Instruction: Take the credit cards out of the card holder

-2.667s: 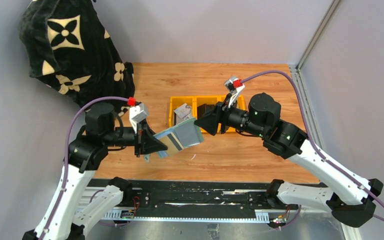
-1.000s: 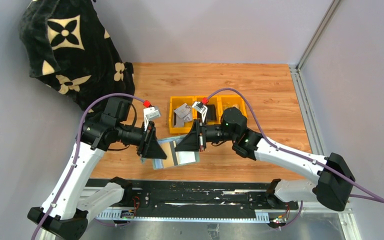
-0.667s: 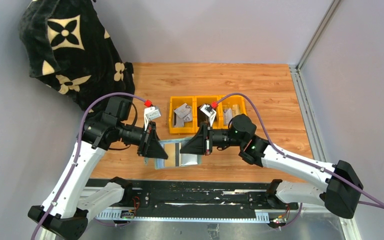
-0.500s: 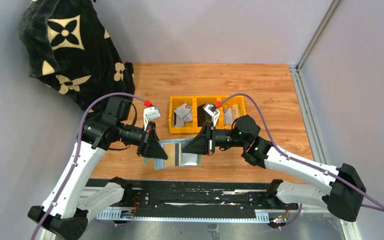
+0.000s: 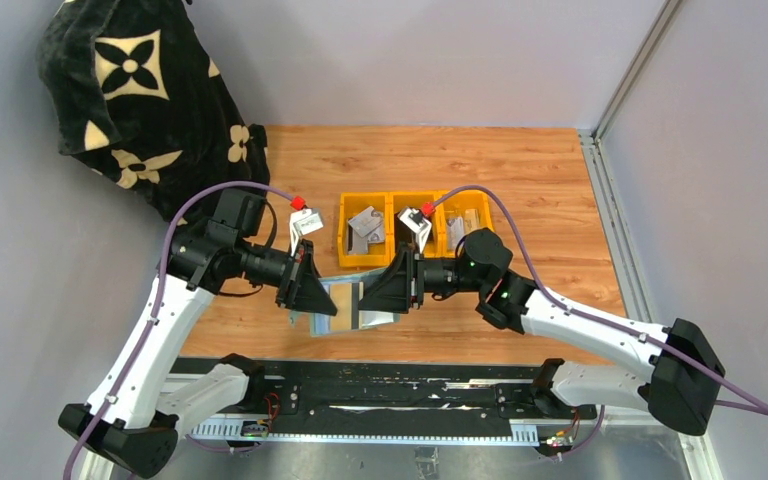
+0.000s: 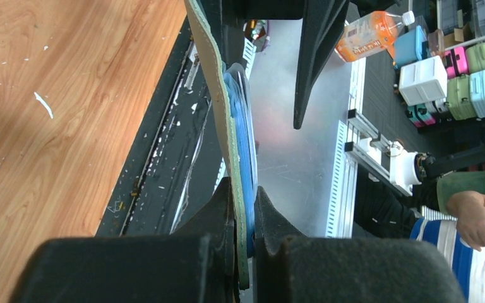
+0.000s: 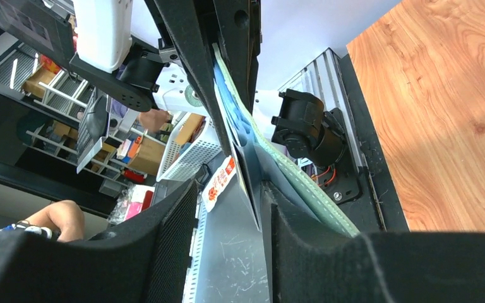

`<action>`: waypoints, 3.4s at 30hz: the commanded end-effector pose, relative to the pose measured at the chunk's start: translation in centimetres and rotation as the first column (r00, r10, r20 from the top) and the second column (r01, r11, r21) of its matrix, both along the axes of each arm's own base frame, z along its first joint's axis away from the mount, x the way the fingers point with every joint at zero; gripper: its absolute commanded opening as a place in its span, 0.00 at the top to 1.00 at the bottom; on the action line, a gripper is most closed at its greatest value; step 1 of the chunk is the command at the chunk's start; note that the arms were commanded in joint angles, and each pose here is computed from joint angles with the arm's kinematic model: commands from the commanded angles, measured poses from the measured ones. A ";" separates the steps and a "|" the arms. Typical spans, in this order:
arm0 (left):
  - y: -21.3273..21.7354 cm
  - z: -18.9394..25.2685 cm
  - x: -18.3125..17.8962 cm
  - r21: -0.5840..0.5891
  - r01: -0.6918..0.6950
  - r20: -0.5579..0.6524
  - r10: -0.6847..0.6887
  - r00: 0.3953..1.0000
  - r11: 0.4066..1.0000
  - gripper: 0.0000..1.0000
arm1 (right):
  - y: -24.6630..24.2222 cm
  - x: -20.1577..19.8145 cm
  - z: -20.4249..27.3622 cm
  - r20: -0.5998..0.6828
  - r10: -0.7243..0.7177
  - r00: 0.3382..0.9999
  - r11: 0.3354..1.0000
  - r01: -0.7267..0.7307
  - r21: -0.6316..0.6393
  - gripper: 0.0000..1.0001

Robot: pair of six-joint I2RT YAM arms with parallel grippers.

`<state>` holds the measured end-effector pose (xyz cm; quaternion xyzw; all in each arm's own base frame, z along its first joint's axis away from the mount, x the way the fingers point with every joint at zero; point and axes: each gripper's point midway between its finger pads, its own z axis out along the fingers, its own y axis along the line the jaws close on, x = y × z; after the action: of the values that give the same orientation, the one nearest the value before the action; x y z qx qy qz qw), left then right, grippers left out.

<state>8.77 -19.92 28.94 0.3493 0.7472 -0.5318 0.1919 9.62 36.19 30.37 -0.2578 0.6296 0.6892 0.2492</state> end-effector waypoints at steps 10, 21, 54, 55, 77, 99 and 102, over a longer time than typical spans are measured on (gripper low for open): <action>-0.4 1.6 -0.6 -0.060 0.035 -0.019 -0.036 0.999 0.998 0.89 | 1.3 -1.1 3.1 0.039 0.093 0.995 0.990 -0.096 0.099 1.00; -0.4 2.8 -2.8 -0.171 0.122 -0.015 -0.126 0.992 0.978 0.89 | -0.8 -1.1 2.2 0.034 0.008 0.999 0.993 -0.012 0.119 1.00; -0.3 2.4 -1.8 -0.119 0.077 -0.005 -0.079 0.997 0.990 0.76 | 0.4 -1.8 2.3 0.037 0.060 0.998 0.988 -0.064 0.139 1.00; -0.3 2.6 -2.1 -0.131 0.087 -0.001 -0.088 0.996 0.987 0.73 | 0.2 -1.6 2.3 0.036 0.048 0.998 0.988 -0.053 0.143 1.00; -0.4 4.0 -3.0 -0.198 0.138 0.005 -0.140 0.990 0.970 0.97 | -2.9 -1.2 2.7 0.061 -0.013 0.998 0.991 0.005 0.133 1.00; -0.2 2.1 -0.4 -0.065 0.028 0.022 -0.027 0.999 0.997 1.00 | -2.5 -1.7 2.7 0.065 0.001 0.998 0.990 -0.010 0.138 1.00; 0.1 1.2 0.9 -0.002 -0.025 0.053 0.025 0.998 1.000 1.00 | -3.4 -1.0 2.2 0.061 -0.033 0.998 0.994 0.026 0.104 1.00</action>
<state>7.85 -20.35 30.95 0.3597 0.7119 -0.5724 0.1904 8.23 34.33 32.08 -0.2567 0.5893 0.7187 0.2652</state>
